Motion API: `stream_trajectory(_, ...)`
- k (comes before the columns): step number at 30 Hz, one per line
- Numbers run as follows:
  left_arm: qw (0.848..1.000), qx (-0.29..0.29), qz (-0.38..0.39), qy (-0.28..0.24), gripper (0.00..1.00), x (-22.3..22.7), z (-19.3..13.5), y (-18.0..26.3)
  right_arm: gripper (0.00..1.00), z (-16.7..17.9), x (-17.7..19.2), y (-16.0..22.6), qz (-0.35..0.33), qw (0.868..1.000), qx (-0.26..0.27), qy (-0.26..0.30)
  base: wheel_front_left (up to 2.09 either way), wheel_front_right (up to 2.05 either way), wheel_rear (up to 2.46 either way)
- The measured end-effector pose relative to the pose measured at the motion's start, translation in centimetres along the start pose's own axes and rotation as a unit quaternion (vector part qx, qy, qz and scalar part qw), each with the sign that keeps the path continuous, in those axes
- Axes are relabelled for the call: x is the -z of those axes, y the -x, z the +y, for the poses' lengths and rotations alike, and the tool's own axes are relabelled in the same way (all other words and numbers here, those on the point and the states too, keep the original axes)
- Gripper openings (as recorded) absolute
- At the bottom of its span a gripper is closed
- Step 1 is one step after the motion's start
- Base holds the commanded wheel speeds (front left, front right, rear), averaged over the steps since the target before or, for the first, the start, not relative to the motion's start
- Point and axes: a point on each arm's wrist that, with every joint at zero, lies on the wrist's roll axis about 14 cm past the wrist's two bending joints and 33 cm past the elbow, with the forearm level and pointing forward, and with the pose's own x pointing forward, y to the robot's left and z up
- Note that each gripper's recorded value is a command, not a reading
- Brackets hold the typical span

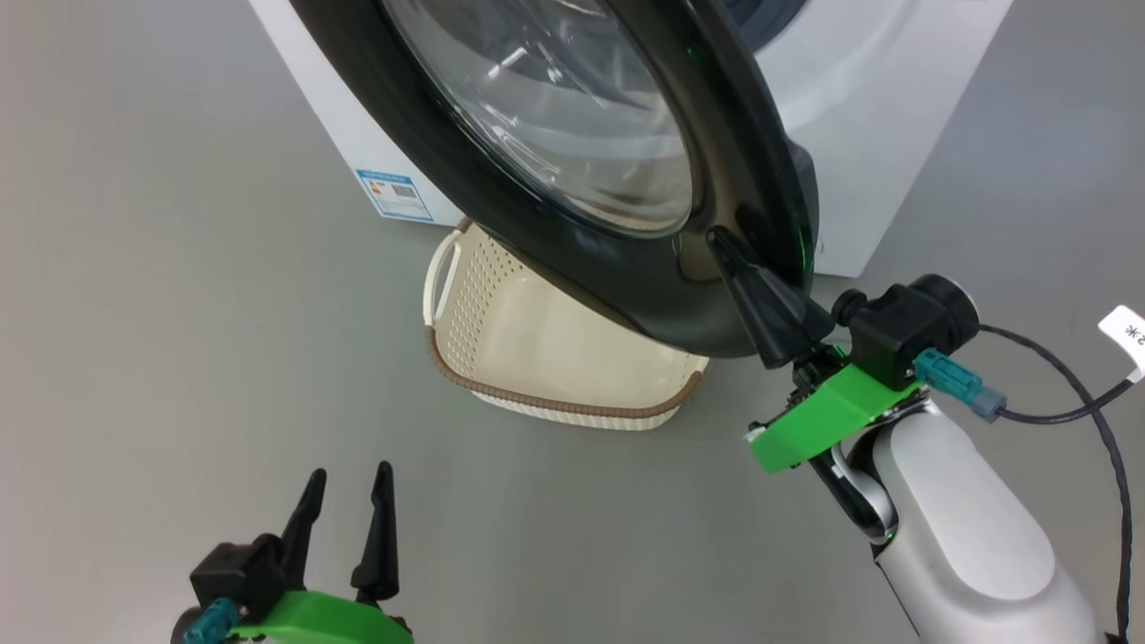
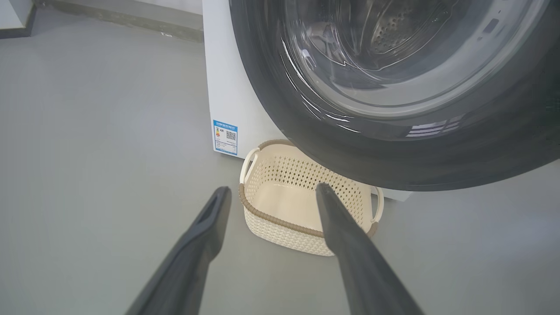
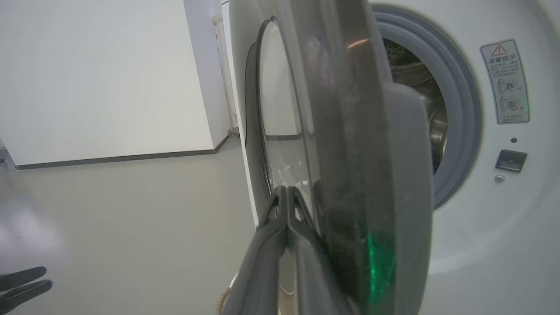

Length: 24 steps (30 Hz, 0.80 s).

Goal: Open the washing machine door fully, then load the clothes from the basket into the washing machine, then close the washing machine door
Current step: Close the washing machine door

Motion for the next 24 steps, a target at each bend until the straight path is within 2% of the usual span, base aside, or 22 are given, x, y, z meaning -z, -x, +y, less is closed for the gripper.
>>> stream_trajectory(24,0.997,0.042,0.061,0.003,1.0,4.6,-3.3,-5.5,0.0,-8.9,-0.2,-4.8,-0.05,0.997,0.033,0.041,0.0,0.0,0.0)
